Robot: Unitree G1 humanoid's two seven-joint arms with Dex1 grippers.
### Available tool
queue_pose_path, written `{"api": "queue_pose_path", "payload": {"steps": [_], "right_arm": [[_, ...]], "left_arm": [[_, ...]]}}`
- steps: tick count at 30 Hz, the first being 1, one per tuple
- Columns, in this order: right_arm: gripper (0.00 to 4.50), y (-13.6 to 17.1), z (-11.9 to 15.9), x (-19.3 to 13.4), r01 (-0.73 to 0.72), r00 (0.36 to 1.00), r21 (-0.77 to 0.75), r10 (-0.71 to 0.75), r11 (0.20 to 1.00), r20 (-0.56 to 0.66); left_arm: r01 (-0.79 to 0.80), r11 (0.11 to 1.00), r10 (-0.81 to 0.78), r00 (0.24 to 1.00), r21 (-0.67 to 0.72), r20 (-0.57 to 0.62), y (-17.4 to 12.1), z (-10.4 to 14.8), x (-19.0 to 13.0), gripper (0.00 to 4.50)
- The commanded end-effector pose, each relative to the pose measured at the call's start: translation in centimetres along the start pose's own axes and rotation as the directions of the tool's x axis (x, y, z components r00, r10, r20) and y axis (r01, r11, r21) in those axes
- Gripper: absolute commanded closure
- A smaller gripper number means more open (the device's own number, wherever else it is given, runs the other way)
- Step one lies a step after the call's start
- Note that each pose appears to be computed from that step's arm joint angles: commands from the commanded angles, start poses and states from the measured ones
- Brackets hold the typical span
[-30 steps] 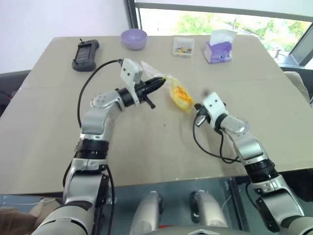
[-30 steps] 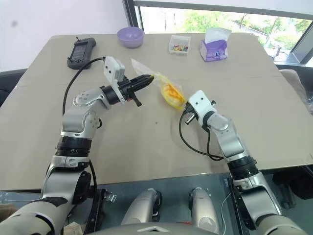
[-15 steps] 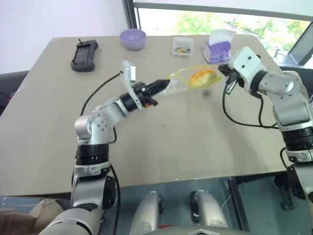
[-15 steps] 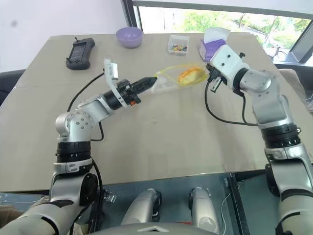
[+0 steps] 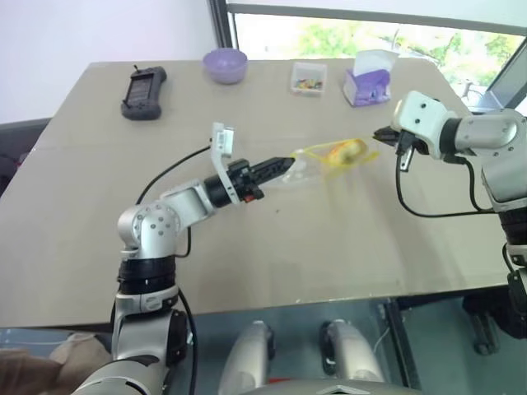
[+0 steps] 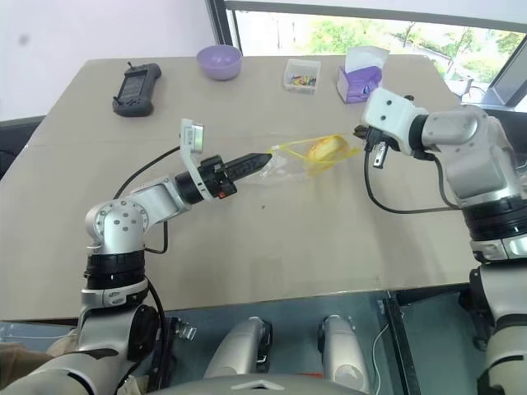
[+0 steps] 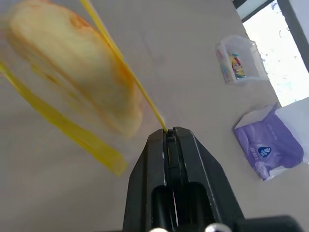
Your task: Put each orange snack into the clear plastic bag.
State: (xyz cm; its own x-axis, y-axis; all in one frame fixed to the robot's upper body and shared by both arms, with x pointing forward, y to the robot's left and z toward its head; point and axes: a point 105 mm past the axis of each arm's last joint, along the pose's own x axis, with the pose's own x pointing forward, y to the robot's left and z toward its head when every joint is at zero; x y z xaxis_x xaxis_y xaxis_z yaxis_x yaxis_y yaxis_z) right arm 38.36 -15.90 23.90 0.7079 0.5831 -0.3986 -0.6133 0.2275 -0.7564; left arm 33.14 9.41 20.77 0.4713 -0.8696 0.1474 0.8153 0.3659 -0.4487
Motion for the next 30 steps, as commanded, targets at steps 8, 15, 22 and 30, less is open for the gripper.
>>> {"api": "queue_pose_path", "payload": {"steps": [8, 15, 22, 30], "right_arm": [[4.45, -3.4, 0.9, -1.2, 0.128, 0.992, -0.051, -0.127, 0.99, 0.028], [4.45, -3.4, 0.7, -1.1, 0.18, 0.983, -0.03, -0.178, 0.983, 0.047], [4.45, -2.5, -0.3, -0.3, 0.185, 0.982, -0.009, -0.184, 0.983, 0.036], [4.45, -0.4, 0.9, 0.8, 0.175, 0.978, 0.048, -0.179, 0.983, 0.103]], "left_arm": [[-0.027, 0.938, 0.025, 1.0, 0.346, 0.008, 1.0, 2.9, 0.8, 4.5], [-0.141, 0.862, 0.122, 0.99, 0.487, 0.072, 3.3, 5.8, 0.3, 4.5], [-0.129, 0.797, 0.164, 0.986, 0.59, -0.006, 4.2, 4.6, 0.4, 4.5], [-0.099, 0.794, 0.161, 0.986, 0.599, -0.05, 4.0, 2.6, 0.3, 4.5]]}}
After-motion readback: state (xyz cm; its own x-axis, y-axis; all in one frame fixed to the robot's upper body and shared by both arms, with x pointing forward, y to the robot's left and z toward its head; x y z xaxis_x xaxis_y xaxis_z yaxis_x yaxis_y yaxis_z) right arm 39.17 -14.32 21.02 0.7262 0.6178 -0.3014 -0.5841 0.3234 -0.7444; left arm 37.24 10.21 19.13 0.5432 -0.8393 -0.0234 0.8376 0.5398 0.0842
